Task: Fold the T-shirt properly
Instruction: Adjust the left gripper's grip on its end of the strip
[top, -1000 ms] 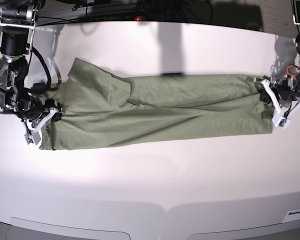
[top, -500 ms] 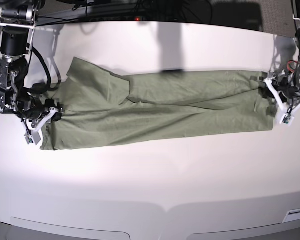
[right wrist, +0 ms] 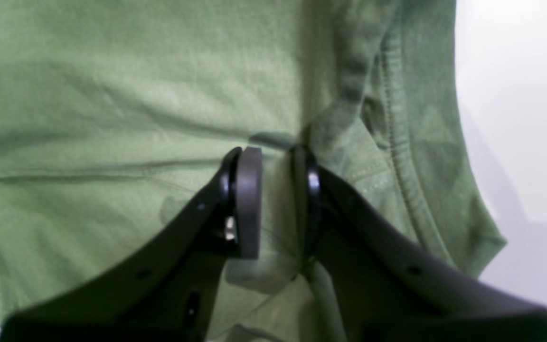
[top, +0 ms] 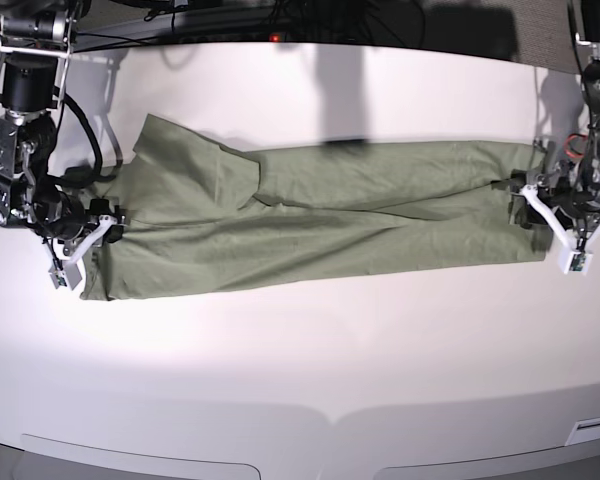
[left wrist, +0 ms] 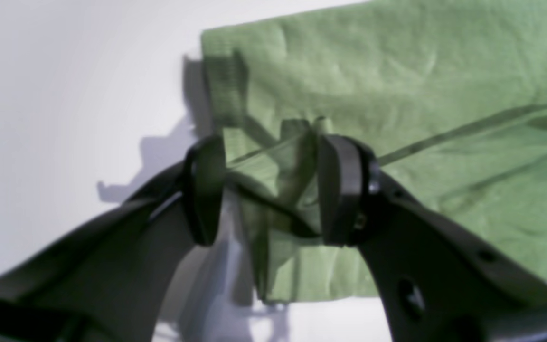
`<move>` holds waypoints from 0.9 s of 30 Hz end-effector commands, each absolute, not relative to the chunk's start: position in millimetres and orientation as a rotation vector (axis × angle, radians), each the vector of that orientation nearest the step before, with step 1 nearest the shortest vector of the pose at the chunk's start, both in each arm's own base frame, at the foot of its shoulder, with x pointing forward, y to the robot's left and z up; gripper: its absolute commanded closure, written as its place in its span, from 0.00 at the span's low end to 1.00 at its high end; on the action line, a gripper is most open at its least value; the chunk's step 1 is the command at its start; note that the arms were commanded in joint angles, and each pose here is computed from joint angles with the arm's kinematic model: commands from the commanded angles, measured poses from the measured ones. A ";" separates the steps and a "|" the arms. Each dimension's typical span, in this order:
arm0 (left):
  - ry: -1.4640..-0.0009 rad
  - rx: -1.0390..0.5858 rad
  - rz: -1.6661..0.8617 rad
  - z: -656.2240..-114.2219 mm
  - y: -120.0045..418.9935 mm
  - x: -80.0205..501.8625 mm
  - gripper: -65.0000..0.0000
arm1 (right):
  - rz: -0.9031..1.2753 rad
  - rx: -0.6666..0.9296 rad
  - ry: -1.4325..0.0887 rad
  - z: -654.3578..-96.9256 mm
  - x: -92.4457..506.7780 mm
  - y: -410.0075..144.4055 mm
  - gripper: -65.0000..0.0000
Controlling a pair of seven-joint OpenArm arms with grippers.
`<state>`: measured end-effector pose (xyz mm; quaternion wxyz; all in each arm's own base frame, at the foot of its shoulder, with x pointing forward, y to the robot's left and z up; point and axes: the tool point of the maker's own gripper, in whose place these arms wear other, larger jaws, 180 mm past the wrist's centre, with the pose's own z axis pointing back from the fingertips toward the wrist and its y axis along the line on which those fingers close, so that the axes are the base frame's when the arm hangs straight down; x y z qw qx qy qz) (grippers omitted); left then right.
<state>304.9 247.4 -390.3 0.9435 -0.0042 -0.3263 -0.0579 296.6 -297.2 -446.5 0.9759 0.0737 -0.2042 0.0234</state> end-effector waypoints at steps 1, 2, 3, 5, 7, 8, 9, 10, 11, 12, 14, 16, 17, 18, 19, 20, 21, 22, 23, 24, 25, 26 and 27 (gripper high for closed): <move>-0.715 0.005 -0.127 -378.0 247.9 315.3 0.53 | 0.047 0.094 -0.327 -452.3 281.4 -310.5 0.79; -0.721 0.021 -0.131 -379.8 245.8 316.0 0.53 | 0.047 0.094 -0.327 -452.2 281.4 -310.7 0.79; -0.729 0.045 -0.138 -381.3 244.3 317.1 0.53 | 0.047 0.094 -0.327 -452.2 281.4 -310.7 0.79; -0.736 0.101 -0.157 -384.0 243.7 318.4 0.53 | 0.046 0.094 -0.327 -452.2 281.4 -310.7 0.79; -0.732 0.127 -0.165 -386.2 242.7 318.1 0.53 | 0.047 0.093 -0.327 -452.2 281.3 -310.9 0.79; -0.729 0.129 -0.165 -387.2 241.9 317.5 0.53 | 0.047 0.094 -0.327 -452.2 281.3 -310.7 0.79; -0.719 0.128 -0.164 -388.4 241.8 316.2 0.53 | 0.047 0.093 -0.327 -452.1 281.4 -310.9 0.79; -0.716 0.128 -0.164 -388.7 242.0 315.8 0.53 | 0.047 0.093 -0.326 -452.2 281.3 -310.7 0.79; -0.717 0.129 -0.164 -388.6 242.1 315.9 0.53 | 0.047 0.093 -0.326 -452.3 281.2 -310.7 0.79; -0.717 0.129 -0.164 -388.6 242.1 315.9 0.53 | 0.046 0.094 -0.327 -452.2 281.3 -310.7 0.79; -0.715 0.128 -0.164 -389.1 242.0 315.4 0.53 | 0.046 0.094 -0.326 -452.3 281.3 -310.7 0.79; -0.710 0.121 -0.162 -391.8 241.0 312.1 0.53 | 0.047 0.093 -0.325 -452.3 281.0 -310.9 0.79; -0.709 0.105 -0.157 -393.3 238.8 310.4 0.53 | 0.046 0.093 -0.324 -452.3 280.9 -311.0 0.79; -0.711 0.091 -0.152 -394.3 236.6 309.2 0.53 | 0.047 0.093 -0.324 -452.3 280.9 -310.9 0.79; -0.722 0.082 -0.152 -394.4 234.7 309.1 0.53 | 0.046 0.093 -0.324 -452.3 280.9 -310.9 0.79; -0.728 0.079 -0.152 -393.8 234.0 309.8 0.53 | 0.047 0.094 -0.324 -452.4 280.9 -310.7 0.79; -0.727 0.080 -0.152 -393.9 234.1 309.8 0.53 | 0.047 0.094 -0.325 -452.3 281.0 -310.6 0.79; -0.729 0.080 -0.152 -393.5 234.3 310.1 0.53 | 0.047 0.094 -0.324 -452.4 280.9 -310.7 0.79; -0.729 0.081 -0.153 -393.4 234.3 310.2 0.53 | 0.047 0.093 -0.324 -452.3 280.9 -310.9 0.79; -0.739 0.079 -0.153 -392.4 233.9 311.3 0.53 | 0.047 0.094 -0.324 -452.4 280.9 -310.7 0.79; -0.752 0.078 -0.153 -390.9 233.4 313.1 0.53 | 0.047 0.094 -0.324 -452.4 280.9 -310.7 0.79; -0.763 0.077 -0.154 -389.6 232.9 314.5 0.53 | 0.047 0.094 -0.324 -452.4 280.9 -310.7 0.79; -0.769 0.075 -0.157 -389.1 231.6 315.4 0.53 | 0.046 0.093 -0.323 -452.4 280.7 -310.9 0.79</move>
